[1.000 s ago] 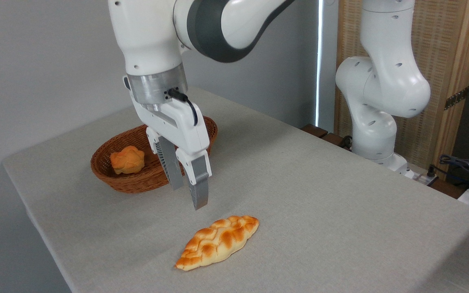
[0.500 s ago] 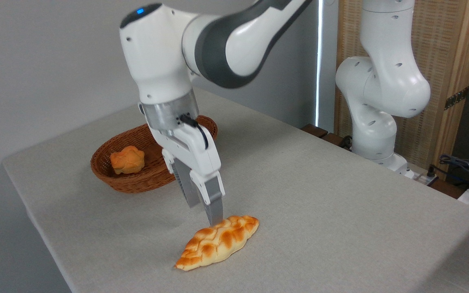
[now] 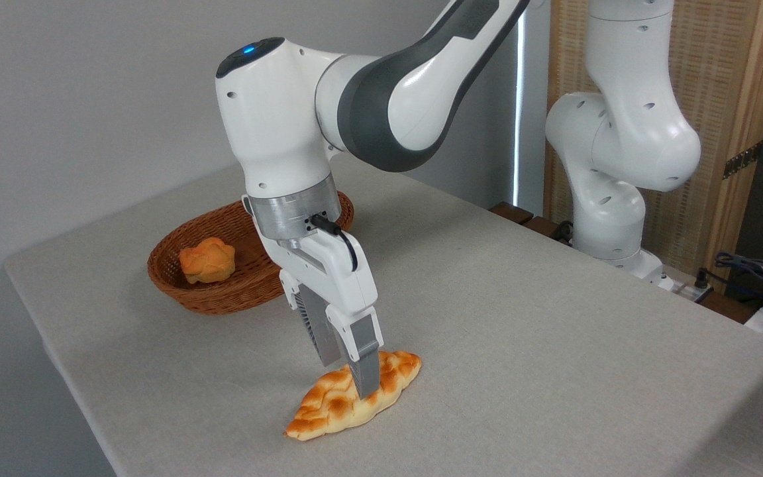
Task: Put bread into the basket
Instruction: 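Close the gripper on the braided loaf's middle, then lift the braided loaf and carry it over the basket, then lower the loaf into the basket beside the bun and open the gripper, then raise the open gripper up out of the basket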
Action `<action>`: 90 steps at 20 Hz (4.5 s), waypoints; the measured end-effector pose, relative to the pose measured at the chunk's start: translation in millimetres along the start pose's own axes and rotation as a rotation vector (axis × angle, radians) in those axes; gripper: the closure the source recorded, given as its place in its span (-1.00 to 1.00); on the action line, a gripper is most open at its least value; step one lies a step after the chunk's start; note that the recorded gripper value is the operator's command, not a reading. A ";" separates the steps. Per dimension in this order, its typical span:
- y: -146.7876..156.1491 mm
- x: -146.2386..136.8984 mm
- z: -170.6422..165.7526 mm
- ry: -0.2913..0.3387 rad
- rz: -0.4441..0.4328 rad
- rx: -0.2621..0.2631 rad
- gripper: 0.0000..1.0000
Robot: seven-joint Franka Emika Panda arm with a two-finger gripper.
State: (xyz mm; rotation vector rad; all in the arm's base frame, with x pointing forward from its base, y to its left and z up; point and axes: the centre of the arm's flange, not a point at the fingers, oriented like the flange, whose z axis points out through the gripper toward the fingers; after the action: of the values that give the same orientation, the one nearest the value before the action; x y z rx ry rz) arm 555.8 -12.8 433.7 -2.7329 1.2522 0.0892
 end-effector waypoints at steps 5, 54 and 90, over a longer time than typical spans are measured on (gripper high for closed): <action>-0.4 4.3 17.7 -0.019 0.008 -0.010 -1.00; 254.4 183.1 -95.1 -0.054 -0.109 -0.204 -1.00; 37.1 46.6 -176.7 0.149 -0.008 -0.073 -1.00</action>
State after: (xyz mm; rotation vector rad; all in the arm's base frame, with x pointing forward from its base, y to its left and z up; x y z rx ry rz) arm 557.8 -97.4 599.8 -2.8530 1.2983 -0.0725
